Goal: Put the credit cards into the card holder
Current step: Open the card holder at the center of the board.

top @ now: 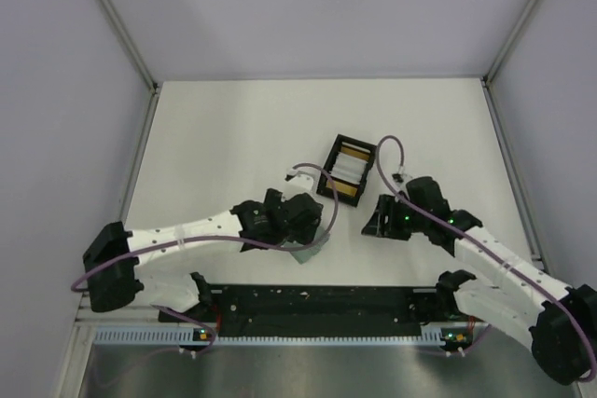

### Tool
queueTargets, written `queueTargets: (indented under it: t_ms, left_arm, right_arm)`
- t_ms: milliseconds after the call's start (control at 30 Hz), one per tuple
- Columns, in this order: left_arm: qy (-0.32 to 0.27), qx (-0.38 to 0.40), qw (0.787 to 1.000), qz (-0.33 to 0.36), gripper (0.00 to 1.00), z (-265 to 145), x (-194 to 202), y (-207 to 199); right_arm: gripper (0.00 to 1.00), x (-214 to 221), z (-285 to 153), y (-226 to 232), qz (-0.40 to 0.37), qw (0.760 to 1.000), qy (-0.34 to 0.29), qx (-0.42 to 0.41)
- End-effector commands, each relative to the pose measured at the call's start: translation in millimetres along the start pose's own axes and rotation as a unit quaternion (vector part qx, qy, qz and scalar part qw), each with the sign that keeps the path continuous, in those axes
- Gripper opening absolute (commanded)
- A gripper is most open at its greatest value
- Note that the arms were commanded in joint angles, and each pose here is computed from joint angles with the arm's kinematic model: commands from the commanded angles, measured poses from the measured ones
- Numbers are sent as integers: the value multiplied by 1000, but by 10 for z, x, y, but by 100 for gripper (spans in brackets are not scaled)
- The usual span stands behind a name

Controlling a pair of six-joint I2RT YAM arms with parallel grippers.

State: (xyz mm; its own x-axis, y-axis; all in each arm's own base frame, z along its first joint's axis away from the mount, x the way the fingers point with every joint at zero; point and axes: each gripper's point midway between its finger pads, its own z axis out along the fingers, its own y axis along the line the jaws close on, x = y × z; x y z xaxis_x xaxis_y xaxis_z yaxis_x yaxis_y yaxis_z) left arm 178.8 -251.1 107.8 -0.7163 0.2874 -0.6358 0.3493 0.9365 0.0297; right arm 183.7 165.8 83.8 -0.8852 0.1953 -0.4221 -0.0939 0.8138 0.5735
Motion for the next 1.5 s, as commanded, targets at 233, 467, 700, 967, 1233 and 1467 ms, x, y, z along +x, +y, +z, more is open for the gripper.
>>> queueTargets:
  t_ms: [233,467,700,967,1233,1467]
  left_arm:
    - [-21,101,985,-135,83,212,347,115]
    - [6,138,982,-130,86,399,479,18]
    - [26,145,977,-152,80,574,635,118]
    - [57,141,977,-152,68,682,802,95]
    - [69,158,972,-157,54,700,858,25]
    - [60,164,971,-165,52,724,841,4]
  right_arm:
    - [47,395,437,839,-114,983,46,-135]
    - [43,522,603,1126,-144,971,81,-173]
    - [43,491,714,1268,-155,966,78,-190]
    - [41,514,943,1281,-167,963,99,-185]
    - [38,696,1123,1101,-140,967,134,-167]
    - [35,873,1117,1032,-120,965,158,-174]
